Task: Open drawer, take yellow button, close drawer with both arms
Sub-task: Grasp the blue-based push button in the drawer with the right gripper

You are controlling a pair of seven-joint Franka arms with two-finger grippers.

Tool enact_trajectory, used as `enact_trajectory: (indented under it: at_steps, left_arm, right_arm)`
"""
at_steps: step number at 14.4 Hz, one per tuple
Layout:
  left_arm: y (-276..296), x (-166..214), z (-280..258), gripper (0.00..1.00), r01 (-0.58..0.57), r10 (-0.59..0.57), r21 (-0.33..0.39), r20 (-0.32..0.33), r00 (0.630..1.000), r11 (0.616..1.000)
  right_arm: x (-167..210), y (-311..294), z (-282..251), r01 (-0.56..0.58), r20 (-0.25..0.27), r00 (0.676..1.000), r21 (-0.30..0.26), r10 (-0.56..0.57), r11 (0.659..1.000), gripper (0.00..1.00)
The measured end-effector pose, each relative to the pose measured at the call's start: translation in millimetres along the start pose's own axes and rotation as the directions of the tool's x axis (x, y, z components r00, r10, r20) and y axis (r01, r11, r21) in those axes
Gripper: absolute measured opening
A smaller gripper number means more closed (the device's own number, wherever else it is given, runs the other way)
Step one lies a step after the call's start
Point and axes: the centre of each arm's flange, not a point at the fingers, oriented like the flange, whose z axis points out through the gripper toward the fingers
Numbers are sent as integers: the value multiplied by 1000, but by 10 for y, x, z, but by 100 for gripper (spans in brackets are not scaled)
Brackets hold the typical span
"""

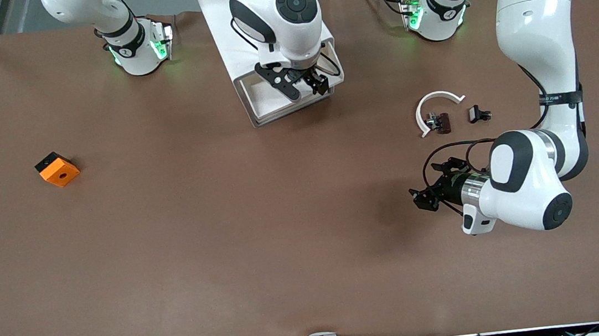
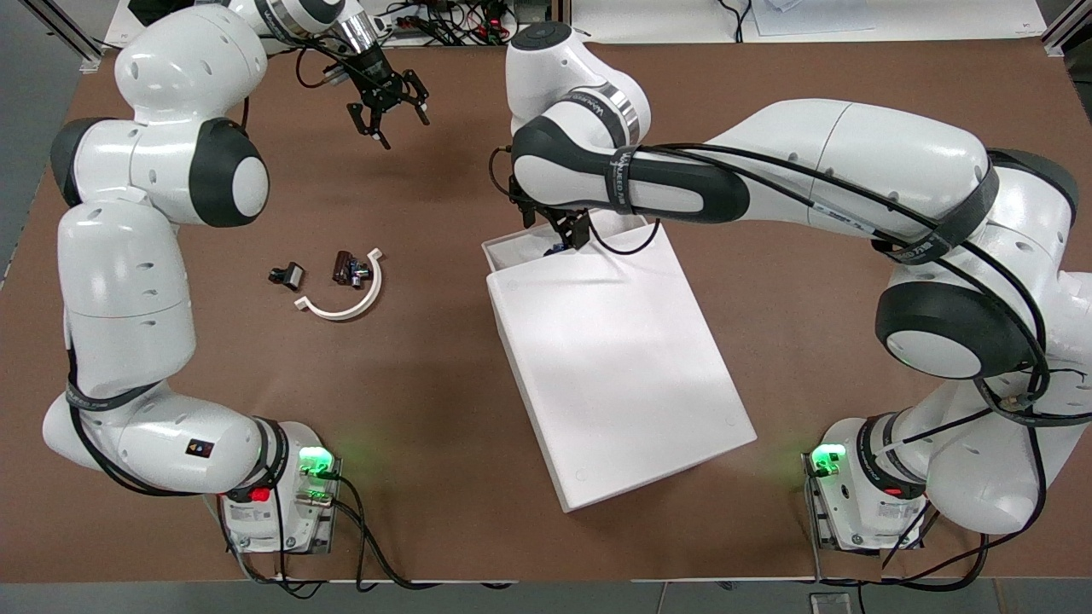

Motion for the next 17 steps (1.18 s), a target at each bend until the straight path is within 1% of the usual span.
enact_trajectory:
  at_steps: [5,7,15,17]
  left_arm:
    - [14,-16,11,100,-3,3,2,0,1000,1000]
    - [19,-23,15,100,-4,4,2,0,1000,1000]
    - [23,-27,18,100,-5,5,3,1,1000,1000]
    - [23,-27,18,100,-5,5,3,1,1000,1000]
  right_arm:
    - [10,8,-85,0,-3,1000,-25,0,1000,100]
    - [4,36,-120,2,-5,1000,-49,-2,999,100]
    - [-7,17,-90,5,-5,1000,-54,-5,999,100]
    - [-16,6,4,5,-7,1000,-74,-5,997,100]
